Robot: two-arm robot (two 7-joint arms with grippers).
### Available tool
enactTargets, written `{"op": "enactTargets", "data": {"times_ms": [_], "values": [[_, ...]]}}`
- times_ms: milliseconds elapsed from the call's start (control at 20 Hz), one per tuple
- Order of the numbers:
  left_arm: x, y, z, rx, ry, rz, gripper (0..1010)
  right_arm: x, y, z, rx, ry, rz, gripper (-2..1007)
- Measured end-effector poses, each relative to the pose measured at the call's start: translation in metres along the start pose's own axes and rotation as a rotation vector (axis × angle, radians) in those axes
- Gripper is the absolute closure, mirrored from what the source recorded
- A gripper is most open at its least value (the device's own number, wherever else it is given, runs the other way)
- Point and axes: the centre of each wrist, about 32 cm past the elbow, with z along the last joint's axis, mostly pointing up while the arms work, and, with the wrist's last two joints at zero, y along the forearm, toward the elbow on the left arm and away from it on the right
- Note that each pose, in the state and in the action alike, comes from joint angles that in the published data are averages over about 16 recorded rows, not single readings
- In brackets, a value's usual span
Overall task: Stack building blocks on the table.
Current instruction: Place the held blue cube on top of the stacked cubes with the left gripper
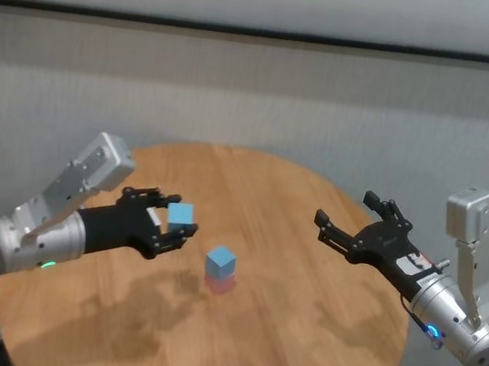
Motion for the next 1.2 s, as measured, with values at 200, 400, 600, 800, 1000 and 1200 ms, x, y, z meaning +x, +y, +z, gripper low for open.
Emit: {"op": "enactTargets", "data": {"times_ms": [200,400,600,800,1000,1200], "values": [[-0.0001,-0.01,0.0092,-0.015,-0.022,-0.025,469,0.0,0.0,0.0,0.0,0.0,0.0,0],[-0.0012,-0.02,0.0123,-0.02,-0.032,-0.046,469,0.0,0.0,0.0,0.0,0.0,0.0,1],[-0.0028,-0.029,0.0115,-0.018,-0.028,-0.062,469,0.0,0.0,0.0,0.0,0.0,0.0,1],[-0.0042,-0.038,0.0092,-0.014,-0.014,-0.072,469,0.0,0.0,0.0,0.0,0.0,0.0,0],[-0.0052,-0.045,0.0065,-0.011,0.006,-0.079,469,0.0,0.0,0.0,0.0,0.0,0.0,0],[-0.0057,-0.052,0.0039,-0.007,0.03,-0.083,469,0.0,0.0,0.0,0.0,0.0,0.0,0]]}}
